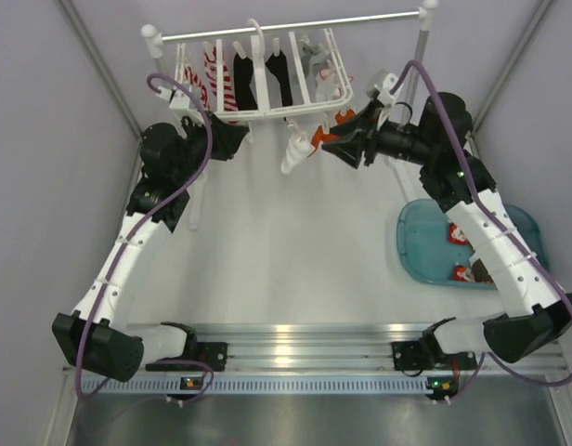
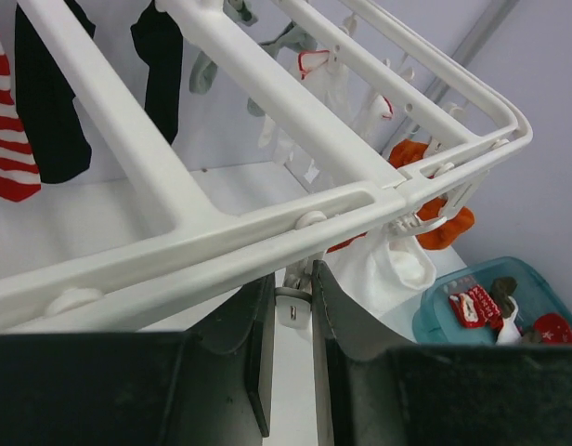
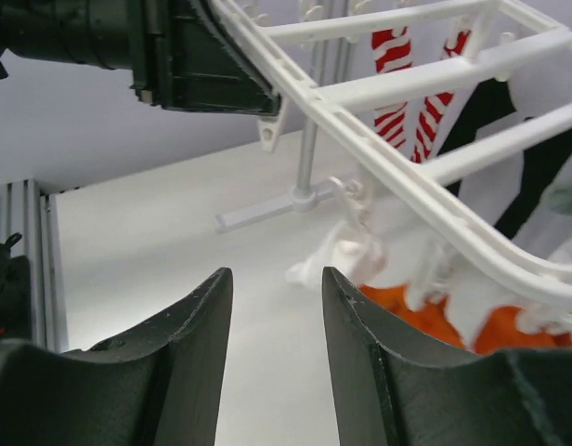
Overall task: Clip the socks to the hanger
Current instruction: Open the clamp at the hanger.
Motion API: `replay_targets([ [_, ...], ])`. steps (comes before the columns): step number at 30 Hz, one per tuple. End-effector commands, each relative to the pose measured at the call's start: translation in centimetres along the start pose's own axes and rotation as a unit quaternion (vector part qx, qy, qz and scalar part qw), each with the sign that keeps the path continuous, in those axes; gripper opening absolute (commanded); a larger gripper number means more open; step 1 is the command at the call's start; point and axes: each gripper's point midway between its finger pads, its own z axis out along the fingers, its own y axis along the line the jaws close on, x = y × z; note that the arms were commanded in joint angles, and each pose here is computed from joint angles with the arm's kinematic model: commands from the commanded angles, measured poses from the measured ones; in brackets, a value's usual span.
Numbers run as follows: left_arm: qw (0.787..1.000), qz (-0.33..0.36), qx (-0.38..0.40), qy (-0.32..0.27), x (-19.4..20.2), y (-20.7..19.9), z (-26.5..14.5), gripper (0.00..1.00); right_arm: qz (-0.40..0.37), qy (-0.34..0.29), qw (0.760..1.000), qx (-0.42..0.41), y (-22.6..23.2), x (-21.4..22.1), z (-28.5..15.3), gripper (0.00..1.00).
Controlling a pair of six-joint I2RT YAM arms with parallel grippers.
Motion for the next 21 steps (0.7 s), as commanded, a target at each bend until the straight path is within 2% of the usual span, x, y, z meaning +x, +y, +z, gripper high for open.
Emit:
replay_targets([
  [1, 0.999, -0.026, -0.017, -0.039, -2.7, -1.0, -0.7, 0.0, -0.039, 0.008, 0.999, -0.008, 2.3, 0.3, 2.5, 0.43],
  [6, 0.996, -0.07, -0.045, -0.03, -2.3, -0.9, -0.4, 0.0, -0.053, 0.005, 0.998, 0.045, 1.6, 1.7, 7.2, 0.47],
  [12, 0.994, -0.098, -0.049, -0.023, -1.8, -0.9, -0.1, 0.0, -0.086, -0.005, 0.995, 0.043, 3.0, 2.7, 12.5, 0.5],
  [21, 0.992, -0.106, -0.064, -0.005, -1.0, -0.4, 0.3, 0.0, -0.116, -0.004, 0.99, 0.085, 2.1, 2.8, 15.8, 0.52],
])
